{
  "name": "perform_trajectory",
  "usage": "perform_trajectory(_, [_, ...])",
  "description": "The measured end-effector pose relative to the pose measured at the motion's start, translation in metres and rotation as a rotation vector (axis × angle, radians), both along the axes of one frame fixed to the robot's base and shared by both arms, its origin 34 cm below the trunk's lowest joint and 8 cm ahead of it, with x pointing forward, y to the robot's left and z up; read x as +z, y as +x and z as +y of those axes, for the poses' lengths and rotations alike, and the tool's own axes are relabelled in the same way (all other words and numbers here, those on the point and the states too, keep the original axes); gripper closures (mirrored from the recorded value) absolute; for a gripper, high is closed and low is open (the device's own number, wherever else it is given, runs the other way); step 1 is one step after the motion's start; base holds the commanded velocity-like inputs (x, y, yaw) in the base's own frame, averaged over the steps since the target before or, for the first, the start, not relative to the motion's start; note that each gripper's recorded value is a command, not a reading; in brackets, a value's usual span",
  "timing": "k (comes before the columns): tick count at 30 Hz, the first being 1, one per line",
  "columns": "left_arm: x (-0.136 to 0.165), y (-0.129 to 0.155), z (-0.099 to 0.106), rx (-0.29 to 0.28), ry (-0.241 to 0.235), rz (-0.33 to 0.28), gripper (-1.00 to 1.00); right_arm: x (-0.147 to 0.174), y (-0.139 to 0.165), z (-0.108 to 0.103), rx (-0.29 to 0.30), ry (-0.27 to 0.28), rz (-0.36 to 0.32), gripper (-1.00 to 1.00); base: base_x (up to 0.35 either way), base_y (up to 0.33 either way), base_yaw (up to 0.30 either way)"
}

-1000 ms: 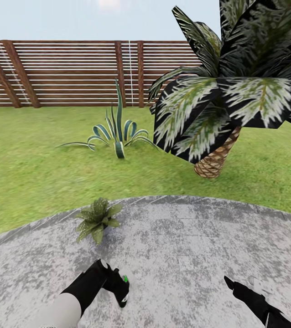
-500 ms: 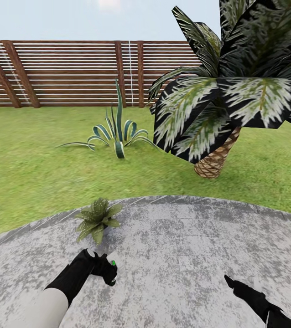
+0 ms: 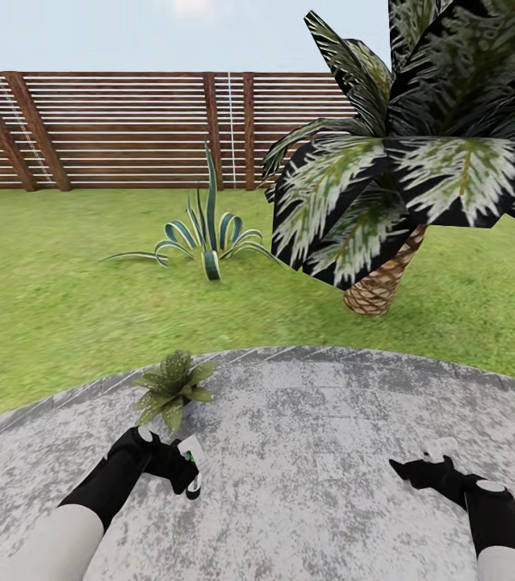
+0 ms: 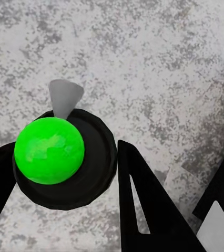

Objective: Pick up the pesticide atomizer in the garden and spray insectifuge to fully cover both potted plants in the garden.

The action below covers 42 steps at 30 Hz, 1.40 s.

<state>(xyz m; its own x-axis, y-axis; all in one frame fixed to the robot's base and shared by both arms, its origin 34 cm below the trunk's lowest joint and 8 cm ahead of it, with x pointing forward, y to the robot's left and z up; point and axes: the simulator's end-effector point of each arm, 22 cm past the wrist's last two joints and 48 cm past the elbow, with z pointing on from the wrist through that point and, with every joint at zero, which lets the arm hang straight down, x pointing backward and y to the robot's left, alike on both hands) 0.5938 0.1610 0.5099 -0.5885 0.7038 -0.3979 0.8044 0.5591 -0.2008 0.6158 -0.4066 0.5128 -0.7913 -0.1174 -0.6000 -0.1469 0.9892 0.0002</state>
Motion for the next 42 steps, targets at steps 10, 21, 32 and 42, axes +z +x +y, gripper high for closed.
perform_trajectory(10, [0.004,-0.009,0.006,-0.107,-0.005,0.013,1.00,0.061,0.053,0.036,0.166,-0.155,0.095,-1.00,0.000,0.000,0.000])
perform_trajectory(21, [0.045,0.038,-0.001,-0.225,-0.042,-0.069,1.00,0.071,0.035,0.183,0.405,0.195,0.199,-1.00,0.000,0.000,0.000])
perform_trajectory(32, [0.078,0.060,-0.019,-0.329,-0.102,-0.108,1.00,0.120,0.038,0.309,0.661,0.388,0.096,1.00,0.000,0.000,0.000])
perform_trajectory(42, [0.064,0.015,-0.086,-0.543,-0.153,-0.069,1.00,0.142,0.027,0.367,0.807,0.374,0.069,1.00,0.000,0.000,0.000])
